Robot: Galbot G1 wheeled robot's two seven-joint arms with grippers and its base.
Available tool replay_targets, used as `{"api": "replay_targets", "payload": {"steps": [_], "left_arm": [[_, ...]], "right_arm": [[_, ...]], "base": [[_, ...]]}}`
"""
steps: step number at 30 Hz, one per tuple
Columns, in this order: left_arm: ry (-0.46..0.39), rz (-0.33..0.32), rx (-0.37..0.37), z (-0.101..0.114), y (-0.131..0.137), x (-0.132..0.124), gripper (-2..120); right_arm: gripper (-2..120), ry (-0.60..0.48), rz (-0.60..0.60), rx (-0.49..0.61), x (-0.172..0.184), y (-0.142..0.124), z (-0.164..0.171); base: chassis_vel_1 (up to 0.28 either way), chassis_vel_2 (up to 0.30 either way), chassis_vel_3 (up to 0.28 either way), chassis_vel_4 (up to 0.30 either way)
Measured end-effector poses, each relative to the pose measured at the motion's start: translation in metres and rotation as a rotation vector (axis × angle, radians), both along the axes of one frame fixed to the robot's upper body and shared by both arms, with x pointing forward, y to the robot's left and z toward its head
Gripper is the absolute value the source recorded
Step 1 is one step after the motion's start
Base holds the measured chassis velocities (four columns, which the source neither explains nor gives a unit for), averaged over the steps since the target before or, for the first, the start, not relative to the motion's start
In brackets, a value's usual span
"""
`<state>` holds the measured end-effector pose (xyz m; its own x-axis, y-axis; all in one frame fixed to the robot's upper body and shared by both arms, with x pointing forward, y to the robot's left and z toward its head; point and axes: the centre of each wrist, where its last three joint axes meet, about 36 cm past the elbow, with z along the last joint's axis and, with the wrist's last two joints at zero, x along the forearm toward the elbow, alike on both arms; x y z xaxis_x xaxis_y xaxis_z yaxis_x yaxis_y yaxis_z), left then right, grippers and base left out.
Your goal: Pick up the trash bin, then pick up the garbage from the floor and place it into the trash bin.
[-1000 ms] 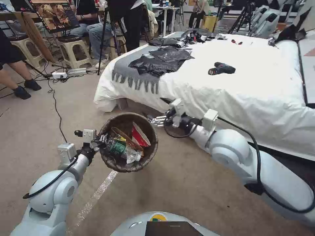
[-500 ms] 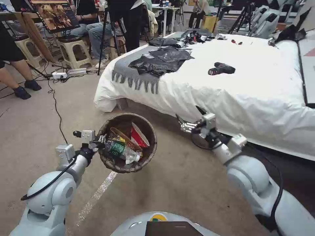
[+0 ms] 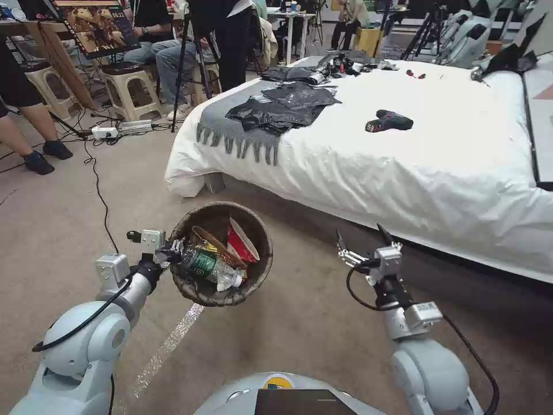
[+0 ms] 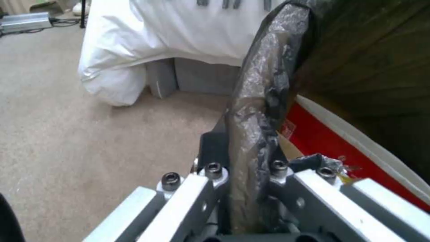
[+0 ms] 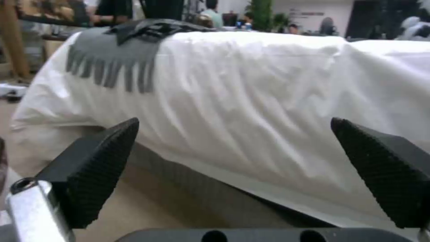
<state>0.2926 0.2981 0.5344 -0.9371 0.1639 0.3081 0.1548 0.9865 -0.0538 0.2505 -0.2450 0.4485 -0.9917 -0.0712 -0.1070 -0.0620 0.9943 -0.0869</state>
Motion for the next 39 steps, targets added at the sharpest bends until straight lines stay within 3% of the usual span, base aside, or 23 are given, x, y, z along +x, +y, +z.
{"api": "replay_targets", "payload": {"steps": [17, 39], "left_arm": [[0.01, 0.018, 0.0, -0.001, 0.004, -0.006, 2], [0.02, 0.024, 0.003, -0.002, 0.005, -0.007, 2]], "right_arm": [[100, -0.006, -0.131, 0.006, -0.029, -0.002, 0.003], [100, 0.004, -0.119, 0.031, -0.026, -0.002, 0.005]], "base": [[0.0, 0.0, 0.0, 0.0], [0.0, 0.0, 0.0, 0.0]]}}
